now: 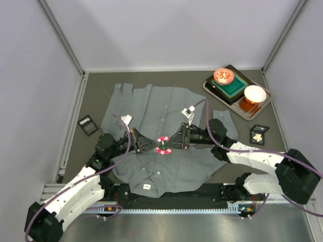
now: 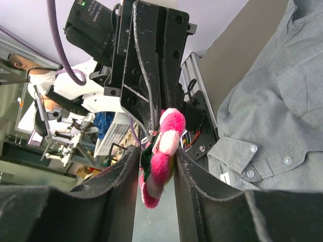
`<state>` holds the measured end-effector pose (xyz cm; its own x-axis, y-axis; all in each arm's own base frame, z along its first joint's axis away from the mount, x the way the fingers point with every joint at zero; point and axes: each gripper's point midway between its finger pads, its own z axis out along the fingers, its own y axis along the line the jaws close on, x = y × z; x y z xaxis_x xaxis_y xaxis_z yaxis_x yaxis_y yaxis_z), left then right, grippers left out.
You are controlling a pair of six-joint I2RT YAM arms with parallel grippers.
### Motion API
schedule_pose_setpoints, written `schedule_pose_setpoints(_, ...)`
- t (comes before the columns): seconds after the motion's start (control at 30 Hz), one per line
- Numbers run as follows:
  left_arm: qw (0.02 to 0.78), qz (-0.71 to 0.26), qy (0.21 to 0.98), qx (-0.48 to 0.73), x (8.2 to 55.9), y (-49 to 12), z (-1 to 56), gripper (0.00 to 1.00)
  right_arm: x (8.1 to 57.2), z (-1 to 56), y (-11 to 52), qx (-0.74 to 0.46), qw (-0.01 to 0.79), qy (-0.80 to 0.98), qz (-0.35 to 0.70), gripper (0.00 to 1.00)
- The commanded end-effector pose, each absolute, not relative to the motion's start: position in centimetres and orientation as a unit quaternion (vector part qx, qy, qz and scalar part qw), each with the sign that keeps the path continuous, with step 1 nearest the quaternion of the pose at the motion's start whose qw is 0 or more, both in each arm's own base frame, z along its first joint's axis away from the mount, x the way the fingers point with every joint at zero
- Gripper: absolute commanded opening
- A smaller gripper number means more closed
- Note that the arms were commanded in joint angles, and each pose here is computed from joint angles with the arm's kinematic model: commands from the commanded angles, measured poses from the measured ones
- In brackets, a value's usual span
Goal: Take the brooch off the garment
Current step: Close the brooch.
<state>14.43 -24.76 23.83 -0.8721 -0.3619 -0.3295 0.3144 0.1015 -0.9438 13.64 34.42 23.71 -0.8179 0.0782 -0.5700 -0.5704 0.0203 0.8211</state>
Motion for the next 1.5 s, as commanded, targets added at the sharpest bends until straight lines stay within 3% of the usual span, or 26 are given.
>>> schedule_pose_setpoints(0.0,0.268,-0.685,0.677,0.006,14.1,-24.8,25.2,0.0,13.7,25.4,34.8,-0.203,0.253,0.641,0.696,0.3)
schedule_pose_setpoints(0.3,0.269,-0.684,0.678,0.008,14.2,-24.9,25.4,0.0,13.5,24.8,35.0,-0.208,0.239,0.647,0.693,0.25)
schedule_pose_setpoints(0.73,0.263,-0.686,0.678,0.009,14.1,-25.0,25.1,0.0,13.3,24.5,35.2,-0.217,0.228,0.647,0.695,0.33)
schedule_pose_setpoints(1.47,0.269,-0.685,0.677,0.014,14.1,-24.9,25.7,0.0,13.5,24.0,35.3,-0.2,0.217,0.655,0.695,0.2)
